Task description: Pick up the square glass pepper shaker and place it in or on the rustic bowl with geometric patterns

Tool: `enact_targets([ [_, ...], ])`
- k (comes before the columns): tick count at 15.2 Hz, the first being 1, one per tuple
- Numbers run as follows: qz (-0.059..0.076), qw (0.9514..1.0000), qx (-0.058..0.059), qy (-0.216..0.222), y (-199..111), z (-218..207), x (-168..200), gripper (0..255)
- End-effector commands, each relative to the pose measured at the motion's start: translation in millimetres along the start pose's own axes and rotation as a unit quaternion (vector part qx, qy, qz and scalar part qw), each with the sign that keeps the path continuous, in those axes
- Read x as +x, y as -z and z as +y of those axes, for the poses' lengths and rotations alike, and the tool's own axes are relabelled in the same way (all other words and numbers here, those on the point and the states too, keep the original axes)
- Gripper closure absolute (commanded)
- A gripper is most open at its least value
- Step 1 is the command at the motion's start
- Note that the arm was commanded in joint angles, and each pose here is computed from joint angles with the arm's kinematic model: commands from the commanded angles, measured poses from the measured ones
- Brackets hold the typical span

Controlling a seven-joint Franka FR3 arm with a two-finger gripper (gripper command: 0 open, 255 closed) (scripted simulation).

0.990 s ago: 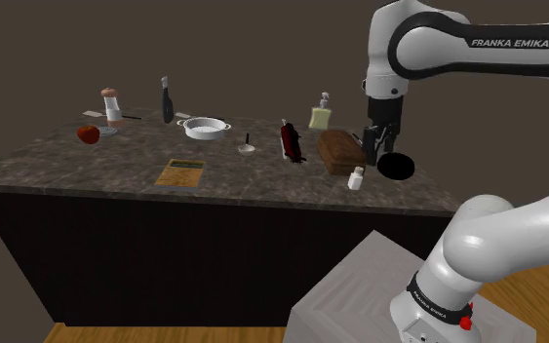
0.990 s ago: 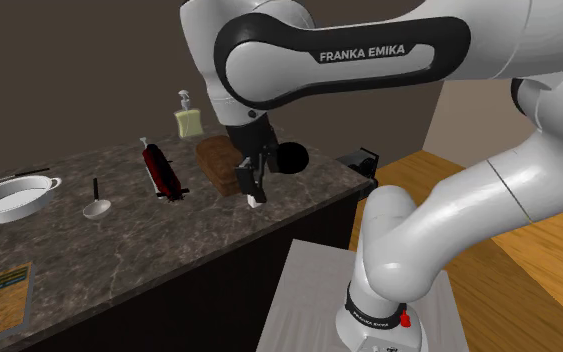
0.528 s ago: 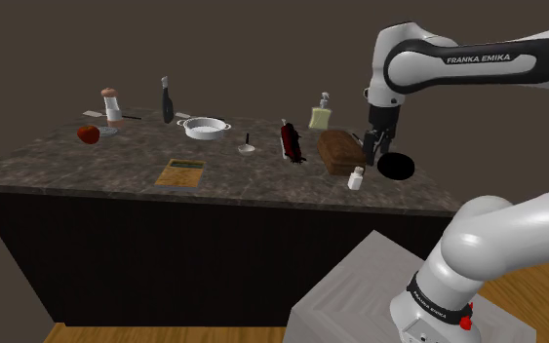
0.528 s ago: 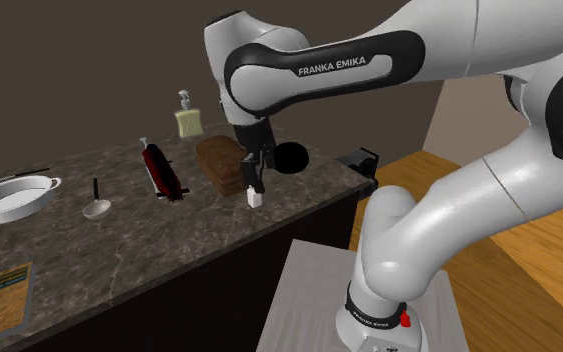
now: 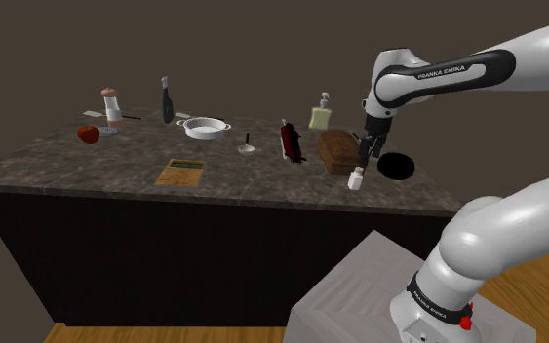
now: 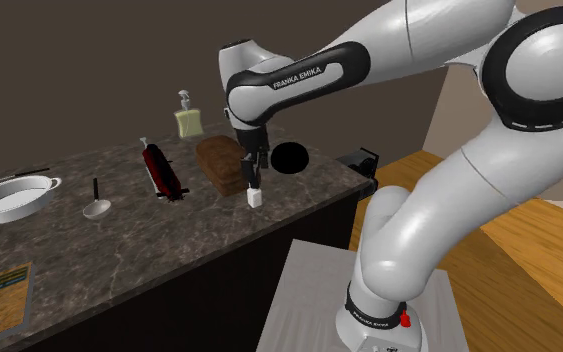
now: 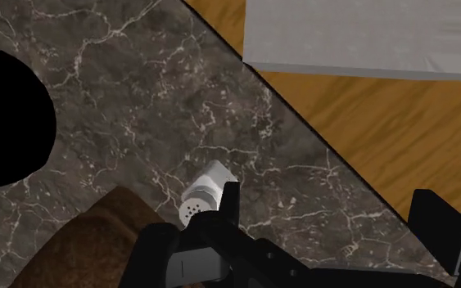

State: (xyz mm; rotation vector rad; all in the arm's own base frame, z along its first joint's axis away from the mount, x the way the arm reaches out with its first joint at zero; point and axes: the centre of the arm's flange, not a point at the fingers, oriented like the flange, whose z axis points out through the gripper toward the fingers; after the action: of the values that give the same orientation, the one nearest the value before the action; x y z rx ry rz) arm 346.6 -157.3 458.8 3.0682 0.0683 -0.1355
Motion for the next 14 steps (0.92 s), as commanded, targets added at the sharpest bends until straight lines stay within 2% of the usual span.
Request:
enact_targets([
  [1, 0.009, 0.9999, 0.004, 0.004, -13.4, 22.2, 9.0, 0],
  [8, 0.036, 0.9990, 0.022, 0.017, -58.7, 93.2, 45.1, 0],
  [14, 0.036, 0.9990, 0.022, 0.017, -90.2, 91.8, 47.4, 0],
])
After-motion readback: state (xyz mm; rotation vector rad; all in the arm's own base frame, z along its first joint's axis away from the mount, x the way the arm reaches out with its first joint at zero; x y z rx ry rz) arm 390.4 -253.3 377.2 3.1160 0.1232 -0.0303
